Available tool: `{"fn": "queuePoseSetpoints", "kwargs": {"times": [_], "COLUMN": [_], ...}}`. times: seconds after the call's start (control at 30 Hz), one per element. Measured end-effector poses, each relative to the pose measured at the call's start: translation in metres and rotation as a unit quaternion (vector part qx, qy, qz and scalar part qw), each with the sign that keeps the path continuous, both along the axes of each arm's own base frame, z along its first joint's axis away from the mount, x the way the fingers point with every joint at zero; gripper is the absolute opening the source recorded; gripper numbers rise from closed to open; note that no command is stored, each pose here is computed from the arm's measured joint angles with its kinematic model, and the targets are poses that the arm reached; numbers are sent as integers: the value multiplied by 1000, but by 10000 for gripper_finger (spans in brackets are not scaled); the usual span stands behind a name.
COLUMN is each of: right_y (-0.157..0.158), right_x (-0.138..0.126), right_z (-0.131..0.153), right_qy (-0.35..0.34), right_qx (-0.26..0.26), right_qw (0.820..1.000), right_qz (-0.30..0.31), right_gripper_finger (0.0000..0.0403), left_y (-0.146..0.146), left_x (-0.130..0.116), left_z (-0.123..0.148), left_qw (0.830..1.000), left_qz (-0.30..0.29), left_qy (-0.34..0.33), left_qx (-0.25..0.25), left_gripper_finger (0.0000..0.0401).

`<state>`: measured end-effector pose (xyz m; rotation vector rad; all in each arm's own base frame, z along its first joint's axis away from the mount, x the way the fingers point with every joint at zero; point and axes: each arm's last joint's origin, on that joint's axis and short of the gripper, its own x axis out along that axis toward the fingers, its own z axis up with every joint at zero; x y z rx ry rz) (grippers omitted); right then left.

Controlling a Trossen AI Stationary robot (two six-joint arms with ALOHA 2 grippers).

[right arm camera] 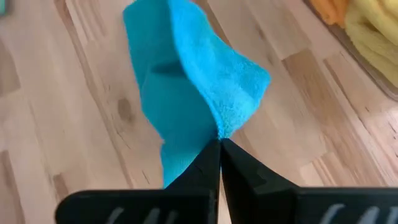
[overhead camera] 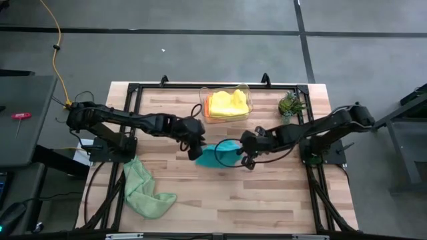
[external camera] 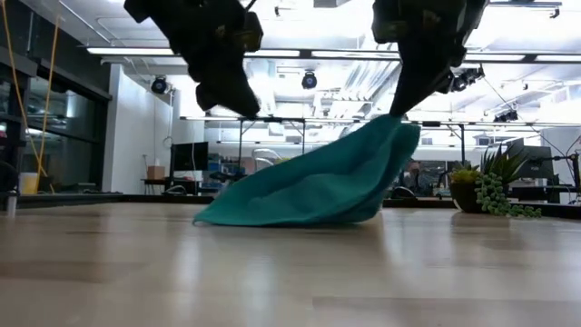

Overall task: Fold microfiber towels
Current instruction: Fold the blue microfiber towel

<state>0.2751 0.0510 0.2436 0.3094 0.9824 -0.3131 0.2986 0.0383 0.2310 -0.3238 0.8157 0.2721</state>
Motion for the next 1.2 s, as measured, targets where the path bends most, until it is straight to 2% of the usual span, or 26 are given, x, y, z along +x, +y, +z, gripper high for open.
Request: {"fn": "queuePoseSetpoints", "kwargs": {"times": [0.2,0.37,0.5,0.63,0.73,0.83,1.07,1.2], "right_y": [-3,-3,-3,-3,-3,-4,-5,-5], "right_x": [0,0,0,0,0,0,0,0], "right_z": [0,0,0,0,0,0,0,0], "right_qy": [0,1,3,3,4,3,4,4], "right_qx": [-3,-8,-8,-10,-15,-19,-20,-20], "right_qw": [1000,1000,1000,1000,1000,1000,1000,1000], "right_qz": [6,14,15,16,21,23,21,21], "right_gripper_finger": [0,0,0,0,0,0,0,0], "left_y": [-9,-36,-55,-61,-60,-58,-56,-60], "left_x": [-9,-24,-41,-53,-52,-42,-20,-8], "left_z": [-11,-56,-87,-103,-108,-107,-122,-123], "left_qw": [998,995,982,963,957,955,951,951], "left_qz": [3,26,87,187,213,215,226,218], "left_qy": [53,49,17,1,2,-21,10,-3], "left_qx": [-14,-87,-169,-196,-197,-203,-209,-221], "left_gripper_finger": [162,187,187,186,186,186,186,186]}}
